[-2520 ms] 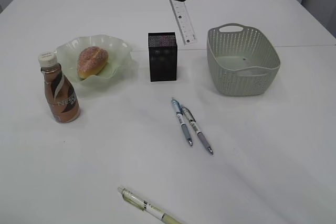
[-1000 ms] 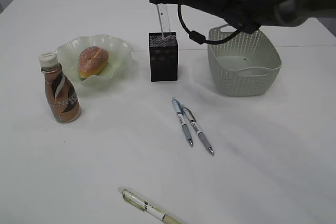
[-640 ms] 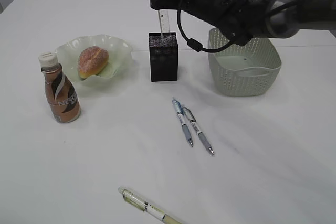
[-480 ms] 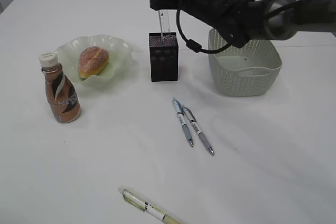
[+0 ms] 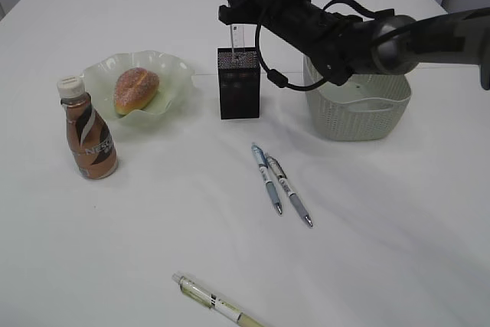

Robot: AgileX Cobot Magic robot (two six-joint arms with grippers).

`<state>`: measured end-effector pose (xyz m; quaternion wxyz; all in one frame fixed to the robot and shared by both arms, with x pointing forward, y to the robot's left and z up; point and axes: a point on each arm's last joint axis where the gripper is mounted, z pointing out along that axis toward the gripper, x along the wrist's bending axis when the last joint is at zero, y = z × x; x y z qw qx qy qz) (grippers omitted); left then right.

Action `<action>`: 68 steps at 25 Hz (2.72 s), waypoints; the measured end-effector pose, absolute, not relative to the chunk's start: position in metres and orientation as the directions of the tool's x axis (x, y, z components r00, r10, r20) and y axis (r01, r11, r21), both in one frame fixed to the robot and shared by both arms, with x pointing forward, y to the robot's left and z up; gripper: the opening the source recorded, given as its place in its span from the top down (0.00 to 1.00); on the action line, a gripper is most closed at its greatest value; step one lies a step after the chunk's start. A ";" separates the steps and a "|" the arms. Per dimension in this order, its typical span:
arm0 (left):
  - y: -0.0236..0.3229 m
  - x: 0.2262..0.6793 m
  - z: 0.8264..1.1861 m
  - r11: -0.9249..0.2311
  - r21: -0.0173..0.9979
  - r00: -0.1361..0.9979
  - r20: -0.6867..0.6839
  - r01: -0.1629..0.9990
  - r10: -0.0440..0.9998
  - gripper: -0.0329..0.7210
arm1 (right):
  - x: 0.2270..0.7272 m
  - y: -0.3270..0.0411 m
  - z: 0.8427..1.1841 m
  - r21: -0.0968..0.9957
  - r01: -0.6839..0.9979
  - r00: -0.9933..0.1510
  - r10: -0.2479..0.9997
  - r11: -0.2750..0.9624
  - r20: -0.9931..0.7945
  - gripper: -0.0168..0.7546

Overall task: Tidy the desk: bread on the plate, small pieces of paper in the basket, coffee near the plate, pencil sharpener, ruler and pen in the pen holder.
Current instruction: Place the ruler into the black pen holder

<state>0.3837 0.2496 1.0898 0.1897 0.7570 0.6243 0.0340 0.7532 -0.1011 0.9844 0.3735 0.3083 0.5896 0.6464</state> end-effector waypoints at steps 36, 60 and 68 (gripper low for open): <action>0.249 0.385 1.090 -0.145 0.339 0.218 -0.189 0.929 0.957 0.55 | 0.756 -0.103 0.972 0.999 -0.024 -0.502 0.864 0.022 -0.031 0.56; 0.249 0.385 1.090 -0.145 0.342 0.218 -0.187 0.929 0.958 0.55 | 0.739 -0.125 1.034 0.967 0.255 -0.337 0.937 -0.006 0.094 0.36; 0.249 0.385 1.090 -0.145 0.342 0.218 -0.187 0.929 0.958 0.55 | 0.701 -0.148 1.105 0.931 0.357 -0.052 0.994 -0.071 0.096 0.47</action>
